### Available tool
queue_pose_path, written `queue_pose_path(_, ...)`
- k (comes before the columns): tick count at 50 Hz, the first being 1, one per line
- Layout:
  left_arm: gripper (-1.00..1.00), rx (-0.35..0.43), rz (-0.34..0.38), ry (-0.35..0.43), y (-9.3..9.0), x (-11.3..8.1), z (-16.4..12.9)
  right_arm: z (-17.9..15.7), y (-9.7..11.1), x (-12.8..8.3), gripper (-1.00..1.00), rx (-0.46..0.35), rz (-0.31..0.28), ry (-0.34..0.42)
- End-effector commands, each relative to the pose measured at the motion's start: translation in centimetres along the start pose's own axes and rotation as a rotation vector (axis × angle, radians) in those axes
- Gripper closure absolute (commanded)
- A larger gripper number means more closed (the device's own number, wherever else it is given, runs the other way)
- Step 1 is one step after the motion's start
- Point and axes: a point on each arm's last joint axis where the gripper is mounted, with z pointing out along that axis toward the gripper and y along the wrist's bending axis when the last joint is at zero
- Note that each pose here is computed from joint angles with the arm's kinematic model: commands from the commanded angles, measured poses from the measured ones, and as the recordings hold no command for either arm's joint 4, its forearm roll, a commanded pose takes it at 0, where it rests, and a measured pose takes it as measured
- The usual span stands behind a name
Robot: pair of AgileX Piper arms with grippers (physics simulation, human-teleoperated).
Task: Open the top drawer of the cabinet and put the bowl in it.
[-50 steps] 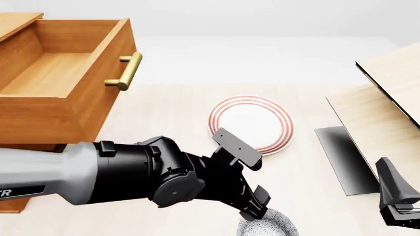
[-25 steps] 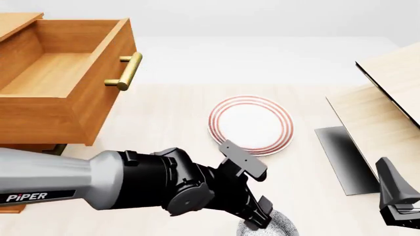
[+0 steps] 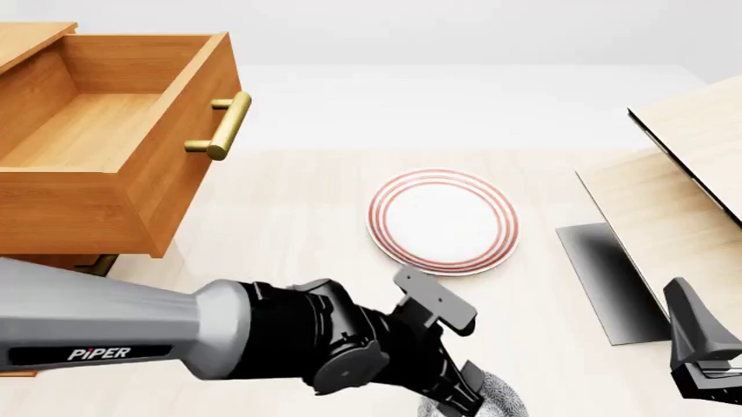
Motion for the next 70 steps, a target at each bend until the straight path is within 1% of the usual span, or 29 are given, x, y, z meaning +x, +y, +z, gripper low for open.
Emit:
queue_pose_path(1,-1.00,0.002,-0.014,0.012,-0.2,0.5,0.9,-0.1,0.0,0.1,-1.00,0.000,0.000,0.000)
queue_pose_path(2,-1.00,0.004,-0.011,0.017,-0.4,0.5,1.1,-0.1,0.0,0.1,-1.00,0.000,0.000,0.000)
queue_pose_path(9,-1.00,-0.001,-0.021,0.024,-0.1,0.9,1.5,-0.1,0.0,0.1,-1.00,0.000,0.000,0.000)
queue_pose_path(13,-1.00,0.005,-0.021,0.030,-0.6,0.9,2.0,-0.1,0.0,0.1,-1.00,0.000,0.000,0.000)
queue_pose_path(15,-1.00,0.003,-0.020,0.032,-0.5,1.0,2.1,-0.1,0.0,0.1,-1.00,0.000,0.000,0.000)
queue_pose_path(16,-1.00,0.007,-0.021,0.035,-0.8,1.0,2.3,-0.1,0.0,0.1,-1.00,0.000,0.000,0.000)
queue_pose_path(18,-1.00,0.002,-0.021,0.036,-0.5,1.1,2.3,-0.1,0.0,0.1,-1.00,0.000,0.000,0.000)
queue_pose_path(19,-1.00,0.007,-0.025,0.038,-0.8,1.1,2.5,-0.1,0.0,0.1,-1.00,0.000,0.000,0.000)
queue_pose_path(21,-1.00,0.004,-0.021,0.041,-0.7,1.2,2.6,-0.1,0.0,0.1,-1.00,0.000,0.000,0.000)
queue_pose_path(22,-1.00,0.008,-0.026,0.041,-0.9,1.2,2.7,-0.1,0.0,0.1,-1.00,0.000,0.000,0.000)
queue_pose_path(36,-1.00,0.003,-0.034,0.046,-0.6,1.6,2.9,-0.1,0.0,0.1,-1.00,0.000,0.001,0.000)
queue_pose_path(46,-1.00,0.008,-0.031,0.057,-1.1,1.7,3.5,-0.1,0.0,0.1,-1.00,0.000,0.000,0.000)
queue_pose_path(47,-1.00,0.003,-0.029,0.056,-0.8,1.7,3.4,-0.1,0.0,0.1,-1.00,0.000,0.001,0.000)
queue_pose_path(48,1.00,0.002,-0.030,0.056,-0.7,1.7,3.3,-0.1,0.0,0.1,-1.00,0.000,0.001,0.000)
queue_pose_path(53,1.00,-0.004,-0.033,0.041,0.0,1.7,2.6,-0.1,0.0,0.1,-1.00,0.000,0.000,0.000)
queue_pose_path(58,1.00,0.003,-0.031,0.030,-0.3,1.4,2.3,-0.1,0.0,0.1,-1.00,0.000,0.000,0.000)
queue_pose_path(66,1.00,0.006,-0.032,-0.006,0.0,0.9,0.9,-0.1,0.0,0.1,-1.00,0.000,0.001,0.000)
queue_pose_path(69,1.00,0.004,-0.032,-0.017,0.3,0.8,0.4,-0.1,0.0,0.1,-1.00,0.000,0.000,0.000)
queue_pose_path(70,1.00,-0.001,-0.030,-0.021,0.7,0.8,0.1,-0.1,0.0,0.1,-1.00,0.000,0.000,0.000)
